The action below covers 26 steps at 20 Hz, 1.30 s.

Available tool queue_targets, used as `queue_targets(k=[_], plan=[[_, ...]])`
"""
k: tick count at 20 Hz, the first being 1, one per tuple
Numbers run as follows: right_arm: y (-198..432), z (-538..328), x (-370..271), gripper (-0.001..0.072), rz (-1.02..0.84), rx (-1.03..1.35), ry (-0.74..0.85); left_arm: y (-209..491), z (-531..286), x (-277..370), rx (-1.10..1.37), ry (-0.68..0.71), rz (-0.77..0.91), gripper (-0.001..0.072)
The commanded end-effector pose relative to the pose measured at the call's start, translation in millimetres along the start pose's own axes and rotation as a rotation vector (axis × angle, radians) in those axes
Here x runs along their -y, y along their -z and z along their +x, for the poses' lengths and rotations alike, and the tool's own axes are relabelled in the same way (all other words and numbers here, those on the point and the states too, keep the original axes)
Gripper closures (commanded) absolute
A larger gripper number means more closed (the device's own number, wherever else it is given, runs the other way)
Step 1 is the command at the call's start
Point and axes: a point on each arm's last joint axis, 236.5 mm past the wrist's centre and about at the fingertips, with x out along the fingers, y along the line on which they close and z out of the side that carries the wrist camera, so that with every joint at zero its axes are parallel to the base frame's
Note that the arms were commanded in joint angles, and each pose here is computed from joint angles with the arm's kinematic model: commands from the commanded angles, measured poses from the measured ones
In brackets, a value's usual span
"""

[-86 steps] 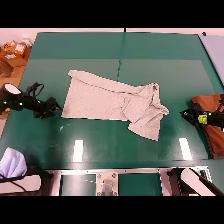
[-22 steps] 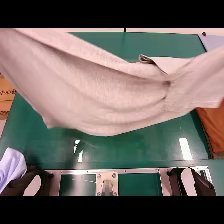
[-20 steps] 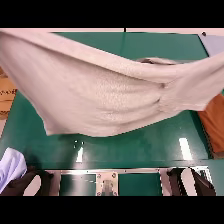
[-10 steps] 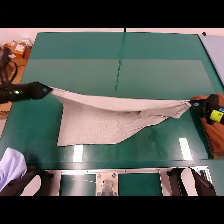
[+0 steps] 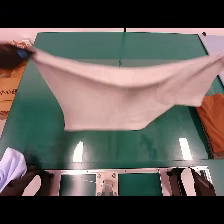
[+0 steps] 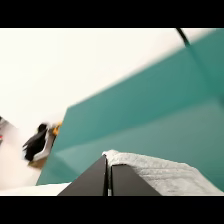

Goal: Fold the shirts.

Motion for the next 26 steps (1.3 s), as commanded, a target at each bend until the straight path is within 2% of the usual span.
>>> queue_targets(k=[1,6,10,13,16,21,26], plan=[[-66.7,-38.2,-100.7,0.0700,-0.273,0.223,-0.057,-97.1,-79.1,70.1,0.254,-0.044,0.256,0.0689],[-109.3,-89.6,-178.8,0.0699,-0.434,0.496,-0.068,-150.2,-156.8,138.1,0.488,-0.095,0.419,0.0689],[-109.8,-87.1,-162.8,0.0699,-0.404,0.489,-0.020,-135.7,-147.3,103.2,0.399,-0.191,0.324,0.0689],[-100.9,-63.2,-104.4,0.0699,-0.285,0.419,0.036,-109.0,-105.1,36.1,0.261,-0.265,0.192,0.0689],[-73.1,-23.9,-3.6,0.0699,-0.082,0.301,0.117,-59.3,-32.4,-25.0,0.091,-0.205,0.011,0.0689],[22.5,67.1,133.0,0.0699,0.110,0.034,0.191,60.2,98.8,-115.3,-0.148,-0.052,-0.301,0.0688],[121.7,167.9,238.3,0.0699,0.266,-0.176,0.287,159.6,182.9,-195.0,-0.254,-0.074,-0.564,0.0688]])
